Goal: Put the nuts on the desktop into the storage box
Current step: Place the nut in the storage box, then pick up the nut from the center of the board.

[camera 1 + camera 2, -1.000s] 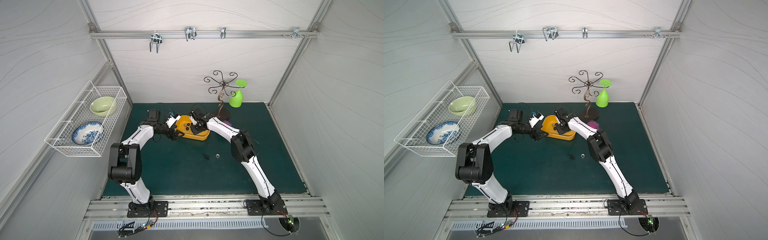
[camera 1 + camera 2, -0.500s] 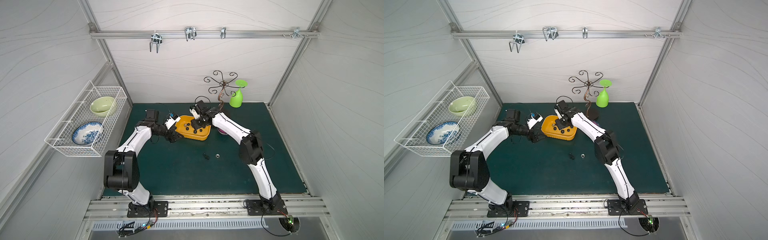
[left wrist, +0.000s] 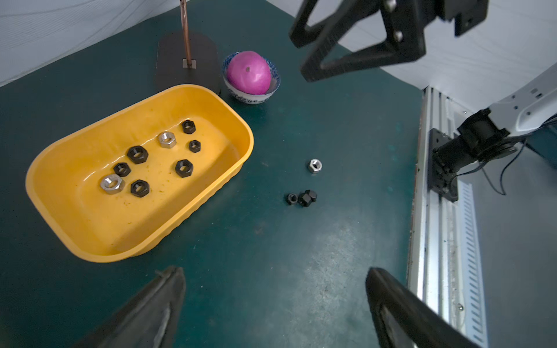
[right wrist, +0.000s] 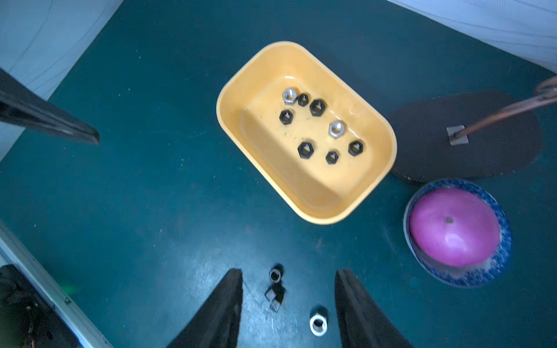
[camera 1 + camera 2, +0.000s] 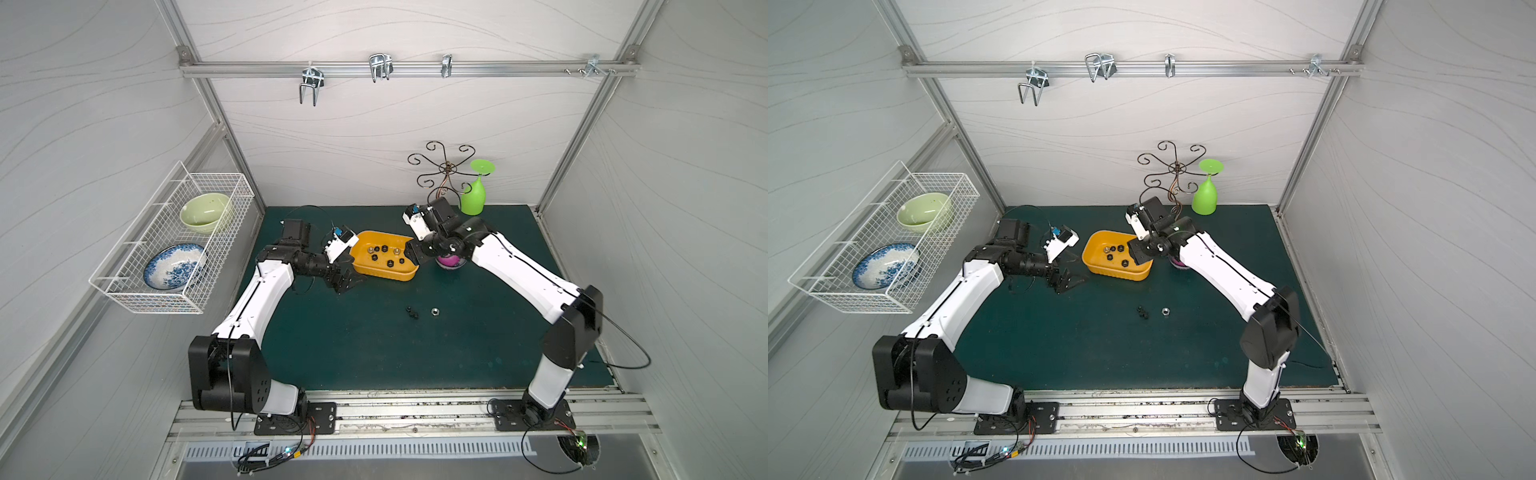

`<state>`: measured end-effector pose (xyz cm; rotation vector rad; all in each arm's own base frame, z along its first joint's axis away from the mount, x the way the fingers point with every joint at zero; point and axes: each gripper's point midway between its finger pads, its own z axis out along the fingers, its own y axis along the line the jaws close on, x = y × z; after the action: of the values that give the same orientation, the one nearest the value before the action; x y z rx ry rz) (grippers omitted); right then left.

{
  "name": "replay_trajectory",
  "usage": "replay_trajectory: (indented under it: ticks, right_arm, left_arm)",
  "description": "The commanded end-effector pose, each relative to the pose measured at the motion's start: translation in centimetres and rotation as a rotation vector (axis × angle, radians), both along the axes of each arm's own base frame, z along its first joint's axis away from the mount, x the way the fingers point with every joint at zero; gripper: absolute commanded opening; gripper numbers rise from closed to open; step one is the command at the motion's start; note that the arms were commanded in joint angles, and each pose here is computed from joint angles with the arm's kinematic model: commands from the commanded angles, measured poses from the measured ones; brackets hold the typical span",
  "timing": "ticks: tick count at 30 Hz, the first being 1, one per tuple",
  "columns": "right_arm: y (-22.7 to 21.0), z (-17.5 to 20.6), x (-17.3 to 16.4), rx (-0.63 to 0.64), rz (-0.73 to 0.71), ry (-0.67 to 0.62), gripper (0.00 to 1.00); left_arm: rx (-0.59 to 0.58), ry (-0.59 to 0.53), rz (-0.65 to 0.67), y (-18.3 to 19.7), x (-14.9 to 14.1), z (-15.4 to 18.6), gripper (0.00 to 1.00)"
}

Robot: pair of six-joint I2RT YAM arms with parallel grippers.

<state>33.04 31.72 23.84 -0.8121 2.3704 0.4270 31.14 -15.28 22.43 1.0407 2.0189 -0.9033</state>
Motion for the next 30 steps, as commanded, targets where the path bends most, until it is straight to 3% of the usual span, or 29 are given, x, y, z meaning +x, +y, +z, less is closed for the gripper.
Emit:
replay_trajectory:
  ticks: [1, 6, 12, 19, 25, 30]
  right_arm:
    - [-2.7, -0.1, -2.7, -0.032, 0.001, -0.009, 0.53]
    - [-6.7, -3.5, -5.3, -0.123, -0.042, 0.018, 0.57]
    - [-8.5, -7.1, -6.8, -0.146, -0.104, 0.09, 0.59]
    - [-8.0, -10.1, -7.3, -0.117, -0.15, 0.188, 0.63]
    - [-7.9, -12.9, -7.8, -0.15, -0.154, 0.255, 0.72]
    - [-7.4, -15.2, -8.2, -0.161, -0.134, 0.308, 0.73]
  left_arm:
    - [-0.079, 0.022, -0.075, -1.4, -2.2, 1.7, 0.98]
    - [0.078, -0.04, -0.166, -2.9, -4.3, -1.4, 0.98]
    - [0.065, -0.018, -0.257, -6.0, -5.6, -2.9, 0.98]
    - [0.032, 0.007, -0.249, -8.9, -4.4, -4.0, 0.98]
    - [0.078, 0.017, -0.282, -9.5, -4.8, -6.5, 0.98]
    - [0.1, 0.035, -0.291, -9.2, -5.0, -8.1, 0.98]
